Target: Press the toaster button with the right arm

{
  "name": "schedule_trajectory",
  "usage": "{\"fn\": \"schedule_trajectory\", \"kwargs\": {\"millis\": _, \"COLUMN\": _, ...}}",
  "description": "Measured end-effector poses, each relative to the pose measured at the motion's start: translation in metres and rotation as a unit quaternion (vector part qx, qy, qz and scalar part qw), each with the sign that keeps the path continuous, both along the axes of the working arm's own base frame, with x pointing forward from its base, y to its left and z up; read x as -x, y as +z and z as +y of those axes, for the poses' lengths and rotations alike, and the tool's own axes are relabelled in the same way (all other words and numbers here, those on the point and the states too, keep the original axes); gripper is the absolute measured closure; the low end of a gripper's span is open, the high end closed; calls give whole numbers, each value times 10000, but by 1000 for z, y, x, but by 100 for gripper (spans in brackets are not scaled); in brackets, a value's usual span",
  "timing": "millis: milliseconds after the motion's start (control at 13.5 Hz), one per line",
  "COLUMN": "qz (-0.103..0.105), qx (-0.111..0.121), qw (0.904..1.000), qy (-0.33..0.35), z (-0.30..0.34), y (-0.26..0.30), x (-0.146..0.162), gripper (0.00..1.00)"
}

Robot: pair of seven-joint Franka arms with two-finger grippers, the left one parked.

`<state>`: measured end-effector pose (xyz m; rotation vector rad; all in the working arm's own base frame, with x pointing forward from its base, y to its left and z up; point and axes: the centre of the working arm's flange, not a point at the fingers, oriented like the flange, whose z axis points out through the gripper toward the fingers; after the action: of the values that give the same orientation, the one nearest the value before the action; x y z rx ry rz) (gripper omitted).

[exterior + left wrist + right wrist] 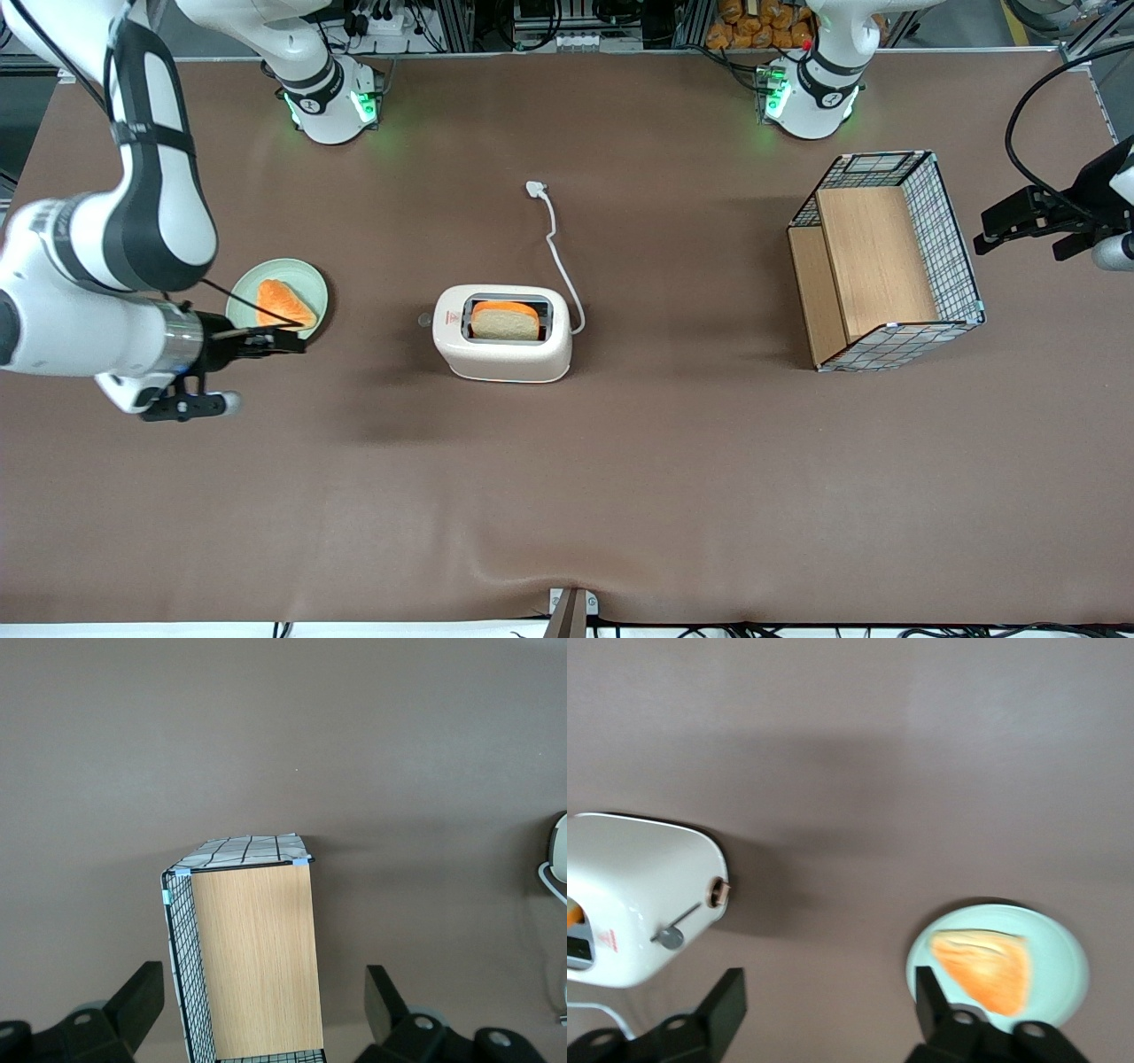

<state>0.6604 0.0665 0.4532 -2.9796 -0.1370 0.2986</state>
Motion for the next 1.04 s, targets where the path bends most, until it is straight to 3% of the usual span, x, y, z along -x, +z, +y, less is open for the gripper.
{"fn": "schedule_trajectory", "kwargs": {"millis": 74, "qz": -62, "qx": 81, "qw": 9999, "qy": 37, "z": -2, "y": 20, "x": -1, "gripper": 0}}
{"fn": "schedule_trajectory", "kwargs": {"millis": 593, "qz": -447, "qx": 83, "qw": 9984, "qy": -339, "z": -66, "y": 113, "x": 5, "gripper": 0}}
{"fn": "schedule_trajectory", "kwargs": {"millis": 741, "qz": -594, "qx": 68, "qw": 9980, "qy": -198, "z": -66, "y": 148, "x": 21, "gripper": 0}}
{"fn": "schedule_trajectory", "kwargs": {"millis": 1037, "qz": -684, "qx": 85, "qw": 9976, "qy": -115, "z": -66, "y": 212, "x": 75, "gripper": 0}}
